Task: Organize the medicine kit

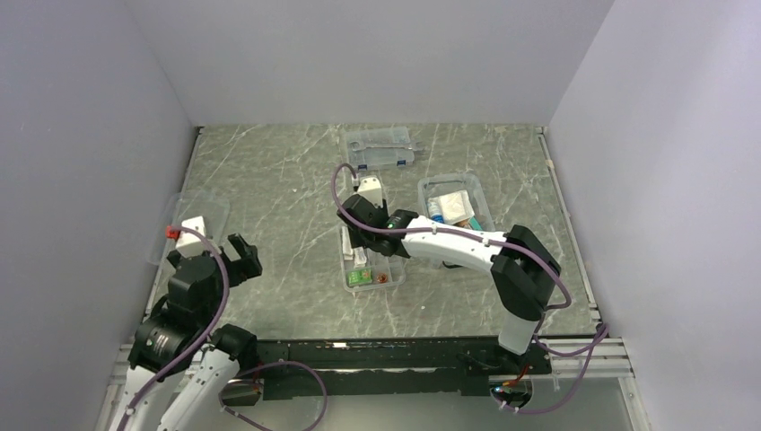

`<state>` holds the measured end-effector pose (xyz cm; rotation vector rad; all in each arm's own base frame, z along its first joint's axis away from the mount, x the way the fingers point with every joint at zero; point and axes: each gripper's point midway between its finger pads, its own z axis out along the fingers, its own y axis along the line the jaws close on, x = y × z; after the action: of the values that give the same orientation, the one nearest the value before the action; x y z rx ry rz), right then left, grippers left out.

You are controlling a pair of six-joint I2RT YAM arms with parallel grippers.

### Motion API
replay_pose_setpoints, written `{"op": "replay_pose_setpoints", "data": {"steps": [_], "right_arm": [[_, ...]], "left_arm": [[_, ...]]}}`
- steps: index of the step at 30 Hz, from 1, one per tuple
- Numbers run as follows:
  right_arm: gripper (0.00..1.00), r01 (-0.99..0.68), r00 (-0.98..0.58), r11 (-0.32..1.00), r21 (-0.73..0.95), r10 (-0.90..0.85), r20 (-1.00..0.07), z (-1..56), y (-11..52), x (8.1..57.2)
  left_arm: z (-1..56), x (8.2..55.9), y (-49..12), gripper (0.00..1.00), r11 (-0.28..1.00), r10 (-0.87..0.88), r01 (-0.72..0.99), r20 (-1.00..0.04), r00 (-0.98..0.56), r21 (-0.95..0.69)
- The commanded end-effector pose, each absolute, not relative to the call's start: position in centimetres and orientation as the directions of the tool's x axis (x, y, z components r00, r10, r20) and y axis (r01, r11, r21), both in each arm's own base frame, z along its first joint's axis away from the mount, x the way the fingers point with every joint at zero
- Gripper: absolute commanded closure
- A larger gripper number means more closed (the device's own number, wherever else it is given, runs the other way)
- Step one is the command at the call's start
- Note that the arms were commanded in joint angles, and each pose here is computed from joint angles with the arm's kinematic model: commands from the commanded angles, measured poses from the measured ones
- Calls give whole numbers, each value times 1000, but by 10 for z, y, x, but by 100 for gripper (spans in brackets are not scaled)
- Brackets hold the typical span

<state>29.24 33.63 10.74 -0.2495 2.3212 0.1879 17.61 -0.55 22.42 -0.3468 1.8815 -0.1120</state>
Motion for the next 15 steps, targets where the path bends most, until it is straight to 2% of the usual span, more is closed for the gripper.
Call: {"op": "replay_pose_setpoints", "data": {"steps": [1,15], "right_arm": [[47,-251,-675,962,107,-95,-731,116,339,289],[47,-277,-635,951,139,-72,-769,136,313,273]], "left_arm": [[222,187,-11,1,959,-266,-191,-897,-352,-209],[205,231,-17,1,960,-210,-266,-852,-480,-87]]}}
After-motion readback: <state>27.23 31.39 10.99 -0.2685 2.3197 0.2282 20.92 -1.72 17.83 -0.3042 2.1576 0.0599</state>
